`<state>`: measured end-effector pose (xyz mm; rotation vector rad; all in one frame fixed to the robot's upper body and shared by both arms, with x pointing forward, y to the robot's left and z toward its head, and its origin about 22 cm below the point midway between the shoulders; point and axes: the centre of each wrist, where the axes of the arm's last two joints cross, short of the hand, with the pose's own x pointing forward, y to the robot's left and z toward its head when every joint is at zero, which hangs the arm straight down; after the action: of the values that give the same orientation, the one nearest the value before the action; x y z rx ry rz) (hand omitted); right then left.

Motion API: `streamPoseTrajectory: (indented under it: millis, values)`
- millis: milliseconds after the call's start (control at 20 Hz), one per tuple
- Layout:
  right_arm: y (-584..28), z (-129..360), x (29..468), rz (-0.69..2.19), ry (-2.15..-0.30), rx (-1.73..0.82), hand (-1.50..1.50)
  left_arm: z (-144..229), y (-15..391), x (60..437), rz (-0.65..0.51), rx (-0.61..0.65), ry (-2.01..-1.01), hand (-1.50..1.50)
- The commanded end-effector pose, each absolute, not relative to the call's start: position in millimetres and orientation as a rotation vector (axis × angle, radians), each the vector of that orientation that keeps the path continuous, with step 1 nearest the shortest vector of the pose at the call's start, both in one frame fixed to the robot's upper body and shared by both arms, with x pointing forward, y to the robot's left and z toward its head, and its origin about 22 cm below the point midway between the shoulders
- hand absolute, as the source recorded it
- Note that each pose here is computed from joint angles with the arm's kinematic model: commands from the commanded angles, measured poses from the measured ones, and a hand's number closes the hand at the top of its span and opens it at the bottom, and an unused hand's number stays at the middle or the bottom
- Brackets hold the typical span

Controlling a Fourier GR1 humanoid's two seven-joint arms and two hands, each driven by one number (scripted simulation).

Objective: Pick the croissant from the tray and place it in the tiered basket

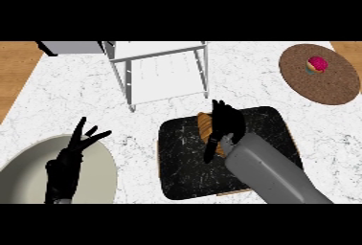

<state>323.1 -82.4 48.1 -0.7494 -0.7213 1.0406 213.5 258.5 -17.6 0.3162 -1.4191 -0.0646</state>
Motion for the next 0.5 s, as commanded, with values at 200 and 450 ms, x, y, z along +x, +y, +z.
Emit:
streamPoseTrajectory:
  millis: [200,450]
  values:
    - [-93,29,329,1.035,-0.588,-0.756,-1.5,-44,247,207,-0.015,0.266,-1.302,0.0]
    - [-83,24,326,1.029,-0.628,-0.76,1.5,-58,246,205,-0.025,0.277,-1.299,0.0]
